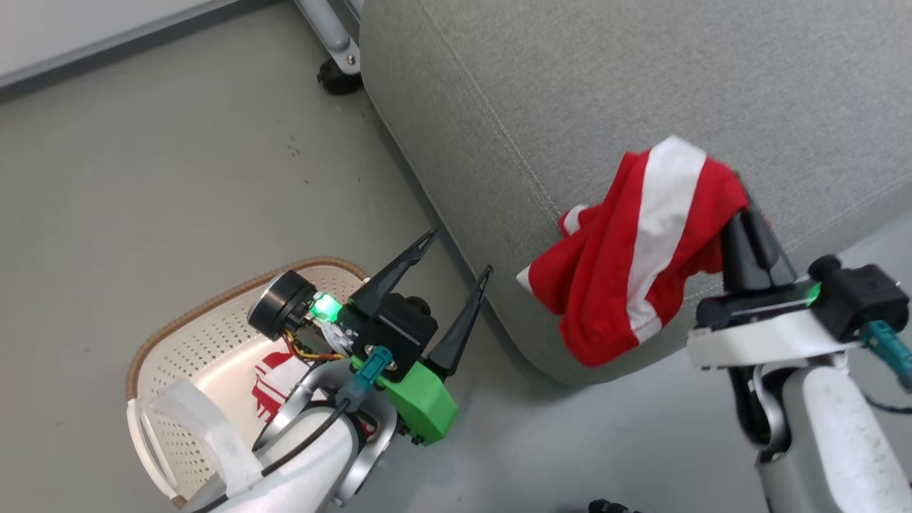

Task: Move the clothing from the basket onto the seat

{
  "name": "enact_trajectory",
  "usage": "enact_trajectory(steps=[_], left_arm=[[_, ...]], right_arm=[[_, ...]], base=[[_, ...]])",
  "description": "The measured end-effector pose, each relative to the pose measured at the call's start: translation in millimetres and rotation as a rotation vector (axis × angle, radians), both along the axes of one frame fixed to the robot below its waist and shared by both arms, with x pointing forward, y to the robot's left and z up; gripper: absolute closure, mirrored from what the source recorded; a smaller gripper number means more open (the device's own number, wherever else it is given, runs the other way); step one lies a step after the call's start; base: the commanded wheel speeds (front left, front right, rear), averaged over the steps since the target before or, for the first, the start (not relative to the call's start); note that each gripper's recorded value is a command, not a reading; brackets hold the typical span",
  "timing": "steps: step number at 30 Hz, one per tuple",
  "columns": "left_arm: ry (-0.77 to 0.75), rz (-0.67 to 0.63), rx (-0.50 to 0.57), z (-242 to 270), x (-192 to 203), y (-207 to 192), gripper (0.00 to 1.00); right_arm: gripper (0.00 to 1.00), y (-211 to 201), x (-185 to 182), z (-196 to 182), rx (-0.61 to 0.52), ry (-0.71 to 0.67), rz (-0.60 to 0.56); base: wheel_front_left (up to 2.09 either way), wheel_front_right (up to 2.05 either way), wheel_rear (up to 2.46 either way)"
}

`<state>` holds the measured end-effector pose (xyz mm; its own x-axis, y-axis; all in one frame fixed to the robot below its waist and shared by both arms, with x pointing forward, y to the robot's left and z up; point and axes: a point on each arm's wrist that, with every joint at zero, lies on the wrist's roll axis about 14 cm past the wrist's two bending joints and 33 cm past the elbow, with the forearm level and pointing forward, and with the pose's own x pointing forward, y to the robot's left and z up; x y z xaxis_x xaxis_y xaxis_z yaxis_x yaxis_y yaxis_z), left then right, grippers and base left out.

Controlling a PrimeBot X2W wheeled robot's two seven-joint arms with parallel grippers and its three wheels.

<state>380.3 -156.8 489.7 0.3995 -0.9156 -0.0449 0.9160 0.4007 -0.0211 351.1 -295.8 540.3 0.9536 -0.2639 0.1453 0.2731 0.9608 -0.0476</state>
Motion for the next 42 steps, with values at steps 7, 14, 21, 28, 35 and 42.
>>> enact_trajectory(steps=[7,14,21,28,35,42], left_arm=[[0.054,-0.041,-0.018,-23.3,7.3,-9.9,0.0],[0.088,-0.025,-0.007,-53.8,26.8,-3.5,0.0],[0.11,-0.016,0.016,-80.4,38.9,1.8,0.0],[0.139,-0.01,0.051,-101.7,39.0,9.4,0.0],[0.102,0.015,0.028,-83.7,41.9,9.1,0.0],[0.1,0.11,-0.025,-69.1,47.8,18.8,0.0]], right_arm=[[1.0,-57.9,39.5,56.0,-0.242,-0.07,-0.065],[1.0,-102.1,85.0,84.2,-0.379,-0.089,-0.124],[1.0,-123.1,119.7,11.9,-0.284,0.074,-0.16],[0.0,-106.5,124.7,-77.2,-0.157,0.26,-0.15],[0.0,-104.2,91.6,-73.3,-0.159,0.258,-0.205],[0.0,-82.8,52.7,-77.4,-0.092,0.26,-0.189]], base=[[0.0,0.0,0.0],[0.0,0.0,0.0],[0.0,0.0,0.0],[0.0,0.0,0.0],[0.0,0.0,0.0],[0.0,0.0,0.0]])
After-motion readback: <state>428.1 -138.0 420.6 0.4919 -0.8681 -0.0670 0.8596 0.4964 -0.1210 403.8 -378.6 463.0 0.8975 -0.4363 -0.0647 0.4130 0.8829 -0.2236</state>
